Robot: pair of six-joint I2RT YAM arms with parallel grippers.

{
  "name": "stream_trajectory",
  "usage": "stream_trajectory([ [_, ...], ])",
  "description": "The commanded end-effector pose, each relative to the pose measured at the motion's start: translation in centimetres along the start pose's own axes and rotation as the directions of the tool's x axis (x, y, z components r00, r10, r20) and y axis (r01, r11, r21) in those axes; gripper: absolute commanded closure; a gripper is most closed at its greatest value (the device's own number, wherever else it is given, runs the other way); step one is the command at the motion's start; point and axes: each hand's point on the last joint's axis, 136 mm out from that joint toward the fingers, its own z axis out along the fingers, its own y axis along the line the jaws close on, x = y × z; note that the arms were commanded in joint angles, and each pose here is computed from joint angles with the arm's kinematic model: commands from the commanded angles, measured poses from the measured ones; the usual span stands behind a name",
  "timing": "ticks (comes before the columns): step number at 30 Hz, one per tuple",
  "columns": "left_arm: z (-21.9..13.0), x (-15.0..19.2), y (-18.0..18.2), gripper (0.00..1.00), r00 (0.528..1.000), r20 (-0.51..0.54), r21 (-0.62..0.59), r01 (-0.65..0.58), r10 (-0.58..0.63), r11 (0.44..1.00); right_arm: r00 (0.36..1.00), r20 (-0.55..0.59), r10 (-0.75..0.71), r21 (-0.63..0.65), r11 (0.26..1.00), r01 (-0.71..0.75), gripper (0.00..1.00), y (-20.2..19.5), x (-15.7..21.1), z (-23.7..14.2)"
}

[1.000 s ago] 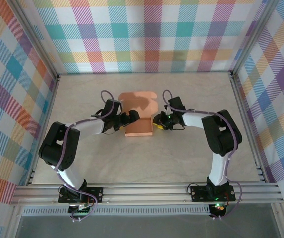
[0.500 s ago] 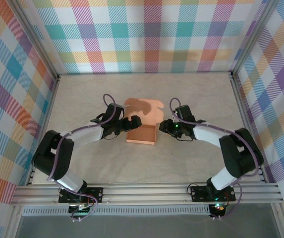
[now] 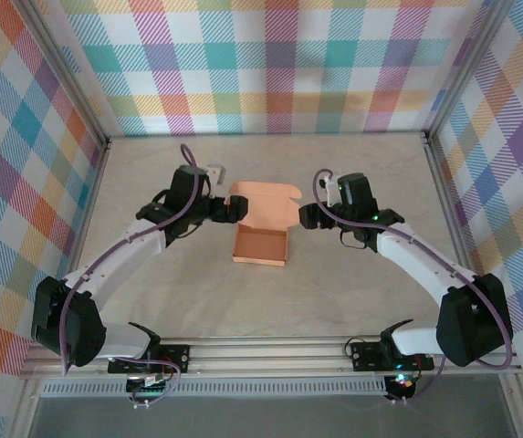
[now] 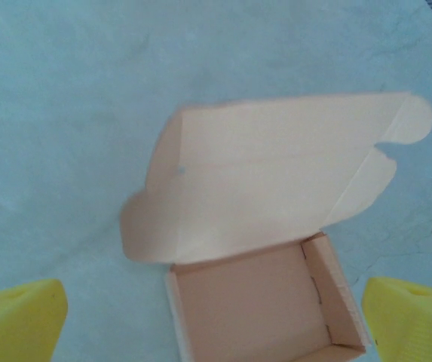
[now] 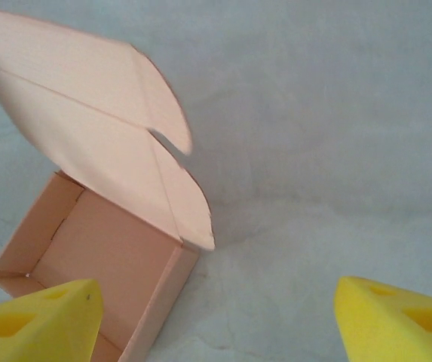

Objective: Fold the paper box

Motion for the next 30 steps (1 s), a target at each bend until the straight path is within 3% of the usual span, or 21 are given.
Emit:
stream_trajectory([
  [1, -1.1, -0.9, 0.3, 0.0, 0.987, -0.059, -0.002, -0.151, 0.15, 0.989, 0.955, 0.009, -0.296, -0.074, 0.952, 0.296, 0.18, 1.2, -1.7, -1.4],
  [6, -1.9, -2.9, 1.0, 0.0, 0.98, -0.071, -0.012, -0.187, 0.185, 0.982, 0.903, -0.023, -0.429, -0.241, 0.879, 0.412, 0.16, 2.4, -2.7, -1.6],
  [15, -1.6, -3.6, 2.2, 0.0, 0.979, -0.078, -0.053, -0.194, 0.19, 0.98, 0.824, -0.159, -0.544, -0.478, 0.773, 0.418, 0.24, 1.9, -2.0, -0.3],
  [21, -1.6, -3.3, 2.5, 0.0, 0.976, -0.093, -0.062, -0.202, 0.196, 0.977, 0.787, -0.209, -0.58, -0.541, 0.739, 0.401, 0.47, 0.8, -2.6, 1.6],
  [30, -1.2, -2.9, 2.8, 0.0, 0.975, -0.107, -0.068, -0.201, 0.194, 0.977, 0.779, -0.23, -0.584, -0.621, 0.704, 0.344, 0.47, 0.9, -3.2, 3.8],
])
